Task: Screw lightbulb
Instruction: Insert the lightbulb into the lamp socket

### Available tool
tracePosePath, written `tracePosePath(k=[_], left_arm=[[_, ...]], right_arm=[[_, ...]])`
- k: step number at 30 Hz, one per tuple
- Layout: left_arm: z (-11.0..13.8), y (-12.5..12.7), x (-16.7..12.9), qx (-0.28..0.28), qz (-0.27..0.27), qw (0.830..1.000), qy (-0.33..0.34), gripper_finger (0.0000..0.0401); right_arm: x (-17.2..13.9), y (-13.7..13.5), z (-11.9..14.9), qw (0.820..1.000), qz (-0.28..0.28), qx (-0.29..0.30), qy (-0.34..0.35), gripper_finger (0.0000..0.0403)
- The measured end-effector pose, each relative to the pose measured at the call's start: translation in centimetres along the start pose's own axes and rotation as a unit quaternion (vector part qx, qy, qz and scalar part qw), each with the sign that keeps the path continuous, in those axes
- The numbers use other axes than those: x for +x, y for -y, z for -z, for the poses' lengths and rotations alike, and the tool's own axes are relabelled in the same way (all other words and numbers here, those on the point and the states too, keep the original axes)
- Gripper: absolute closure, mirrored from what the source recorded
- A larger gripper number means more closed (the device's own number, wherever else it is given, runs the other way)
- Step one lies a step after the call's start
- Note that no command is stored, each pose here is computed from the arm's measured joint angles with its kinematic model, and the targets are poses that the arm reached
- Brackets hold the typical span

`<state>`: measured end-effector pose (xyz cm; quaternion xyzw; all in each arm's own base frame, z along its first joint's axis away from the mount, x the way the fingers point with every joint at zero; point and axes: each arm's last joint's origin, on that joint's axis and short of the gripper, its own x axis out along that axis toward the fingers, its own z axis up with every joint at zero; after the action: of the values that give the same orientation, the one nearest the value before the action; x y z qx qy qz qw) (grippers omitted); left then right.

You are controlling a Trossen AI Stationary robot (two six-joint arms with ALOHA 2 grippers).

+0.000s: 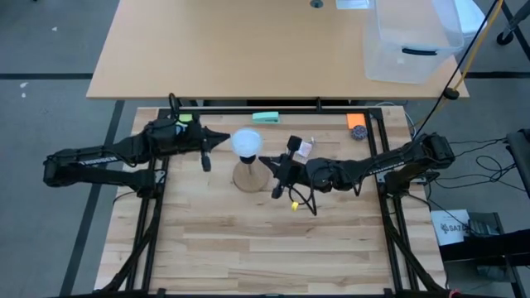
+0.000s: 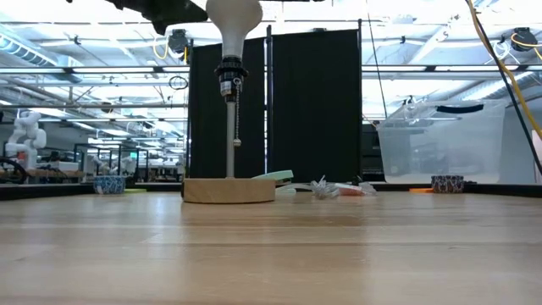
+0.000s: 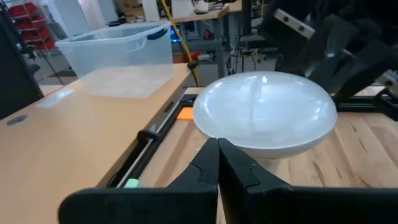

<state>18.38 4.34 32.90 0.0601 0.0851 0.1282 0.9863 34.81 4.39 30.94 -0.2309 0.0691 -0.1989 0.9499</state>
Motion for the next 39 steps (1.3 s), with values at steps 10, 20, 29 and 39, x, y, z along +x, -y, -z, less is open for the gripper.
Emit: tracePosePath(k=[10,20,29,39], left_arm=[[-1.4,0.6,-2.2,0.004,0.070,0.995,0.068,0.0401],[-0.1,1.6,-0.3,0.021,0.090,0.996,0.009,0.0401],[0.1,1.4,0.2,0.022,0.062,0.998,-0.001,0.0401],[0.4,0.3,0.6,0.016,0.025,0.999,-0.014,0.0401]], right_arm=[[0.3,0.6,0.8,0.997,0.058,-0.021,-0.054,0.0403],[1.5,2.9,1.3,0.994,0.095,-0.019,-0.045,0.0403],[1.7,3.1,1.5,0.997,0.070,-0.027,-0.033,0.0403],[0.9,1.5,0.6,0.999,0.033,-0.038,-0.014,0.0403]])
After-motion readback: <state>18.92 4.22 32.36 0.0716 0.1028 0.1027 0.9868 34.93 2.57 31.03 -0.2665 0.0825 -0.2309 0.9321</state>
